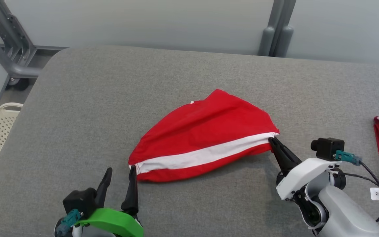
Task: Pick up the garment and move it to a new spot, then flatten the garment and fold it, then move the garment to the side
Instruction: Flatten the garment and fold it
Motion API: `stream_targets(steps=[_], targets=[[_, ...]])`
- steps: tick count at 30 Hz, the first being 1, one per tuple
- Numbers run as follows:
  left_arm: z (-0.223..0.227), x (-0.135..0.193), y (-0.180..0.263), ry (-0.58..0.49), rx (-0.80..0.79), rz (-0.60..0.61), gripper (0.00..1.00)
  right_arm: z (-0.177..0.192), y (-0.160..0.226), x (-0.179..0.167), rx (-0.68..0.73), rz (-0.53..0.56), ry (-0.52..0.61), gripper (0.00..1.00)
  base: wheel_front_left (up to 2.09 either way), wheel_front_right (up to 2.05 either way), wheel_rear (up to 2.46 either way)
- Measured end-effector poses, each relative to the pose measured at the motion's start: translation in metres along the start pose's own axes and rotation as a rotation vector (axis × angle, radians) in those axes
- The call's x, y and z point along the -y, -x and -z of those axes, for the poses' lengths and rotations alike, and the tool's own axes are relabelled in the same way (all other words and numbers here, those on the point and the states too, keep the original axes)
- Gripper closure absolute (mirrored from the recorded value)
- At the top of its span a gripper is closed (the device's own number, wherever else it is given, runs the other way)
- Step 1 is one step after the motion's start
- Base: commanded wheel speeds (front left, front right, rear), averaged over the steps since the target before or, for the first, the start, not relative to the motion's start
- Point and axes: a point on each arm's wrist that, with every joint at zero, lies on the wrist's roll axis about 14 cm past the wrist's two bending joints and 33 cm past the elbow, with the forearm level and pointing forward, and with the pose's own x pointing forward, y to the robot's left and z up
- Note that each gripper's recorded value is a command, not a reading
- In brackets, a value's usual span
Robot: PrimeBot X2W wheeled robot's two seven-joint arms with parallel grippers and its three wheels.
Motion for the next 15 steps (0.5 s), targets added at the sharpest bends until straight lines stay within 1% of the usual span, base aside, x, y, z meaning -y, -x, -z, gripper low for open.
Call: stream_targets(steps=[7,12,15], targets=[[0.037,0.015,0.005,0.076,-0.151,0.053,0.0,-0.008,0.025,0.01,0.016,0.052,0.007,1.0,0.0,0.0,0.0],[0.07,0.01,0.005,0.041,-0.277,0.055,0.0,-0.009,0.03,0.008,0.018,0.068,0.001,1.0,0.0,0.0,0.0],[0.083,0.013,0.0,0.035,-0.324,0.064,0.0,-0.012,0.03,0.008,0.016,0.077,0.008,1.0,0.0,0.0,0.0]])
